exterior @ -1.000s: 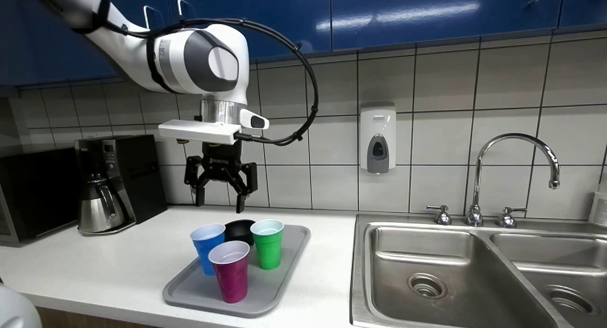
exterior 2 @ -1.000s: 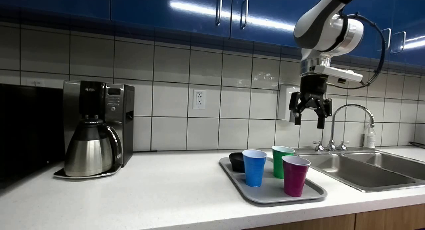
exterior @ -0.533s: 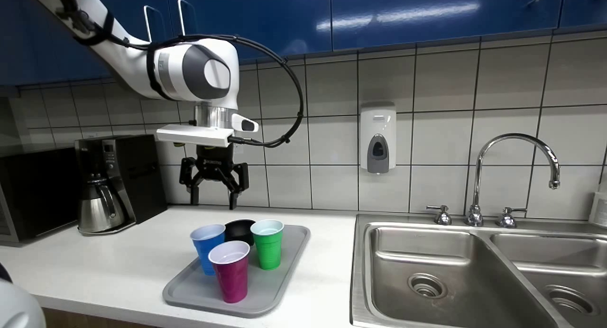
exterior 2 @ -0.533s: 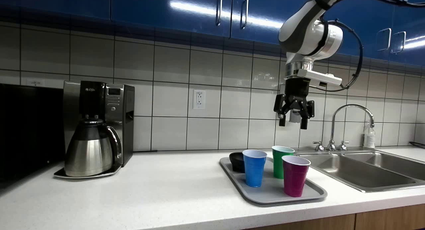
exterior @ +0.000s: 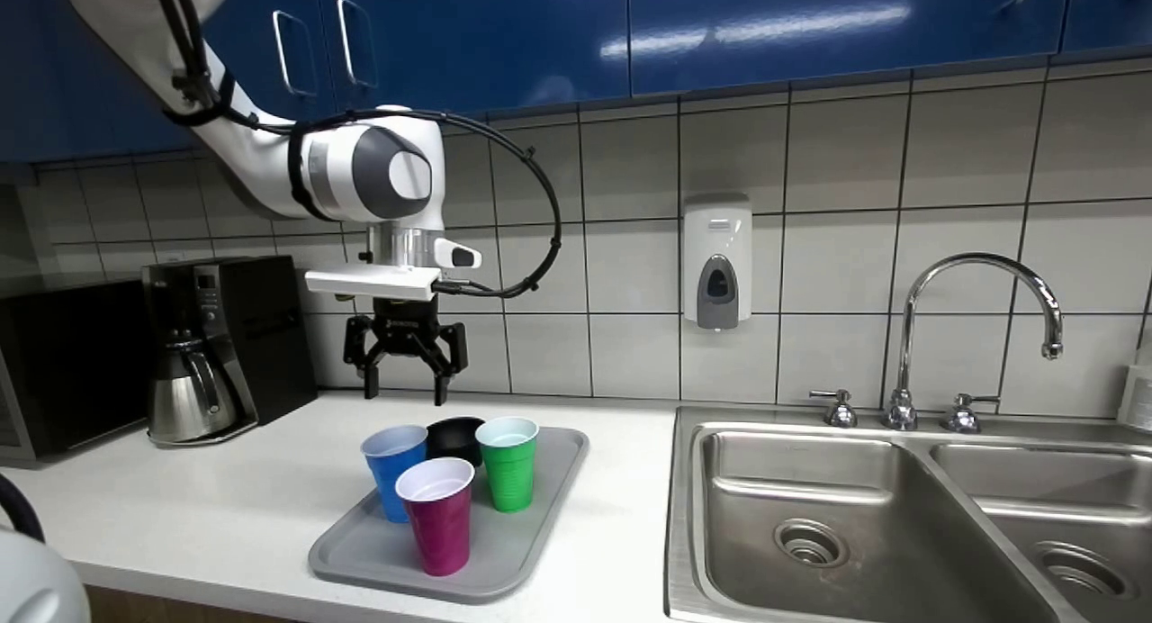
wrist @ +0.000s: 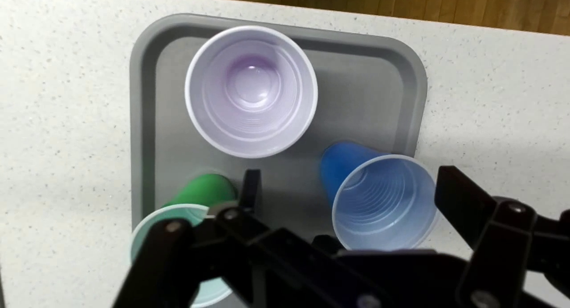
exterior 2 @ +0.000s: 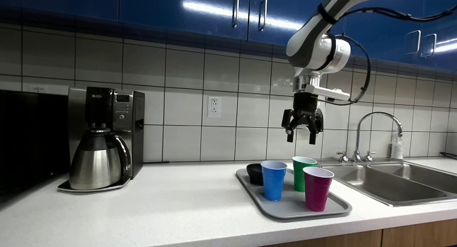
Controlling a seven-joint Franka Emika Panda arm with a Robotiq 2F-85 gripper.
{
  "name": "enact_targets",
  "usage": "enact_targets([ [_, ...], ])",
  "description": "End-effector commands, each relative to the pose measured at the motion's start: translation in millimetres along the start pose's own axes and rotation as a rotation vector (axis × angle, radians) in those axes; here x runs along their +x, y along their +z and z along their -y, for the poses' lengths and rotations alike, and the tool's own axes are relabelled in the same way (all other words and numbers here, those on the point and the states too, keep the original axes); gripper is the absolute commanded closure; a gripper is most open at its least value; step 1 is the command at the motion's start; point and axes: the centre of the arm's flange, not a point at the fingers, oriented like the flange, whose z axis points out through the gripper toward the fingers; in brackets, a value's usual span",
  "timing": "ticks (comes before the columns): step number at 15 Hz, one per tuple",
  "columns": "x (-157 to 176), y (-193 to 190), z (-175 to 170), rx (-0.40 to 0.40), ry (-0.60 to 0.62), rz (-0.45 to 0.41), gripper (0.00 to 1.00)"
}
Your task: Take the cups off of the tray
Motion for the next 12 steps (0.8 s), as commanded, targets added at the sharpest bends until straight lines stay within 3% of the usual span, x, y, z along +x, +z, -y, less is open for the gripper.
enact_targets([
  [1,22.8,11.5,15.8,-0.002,-0.003,-0.009,0.0],
  [12,42.6,51.2,27.7,-0.063,-0.054,-0.048,0.0],
])
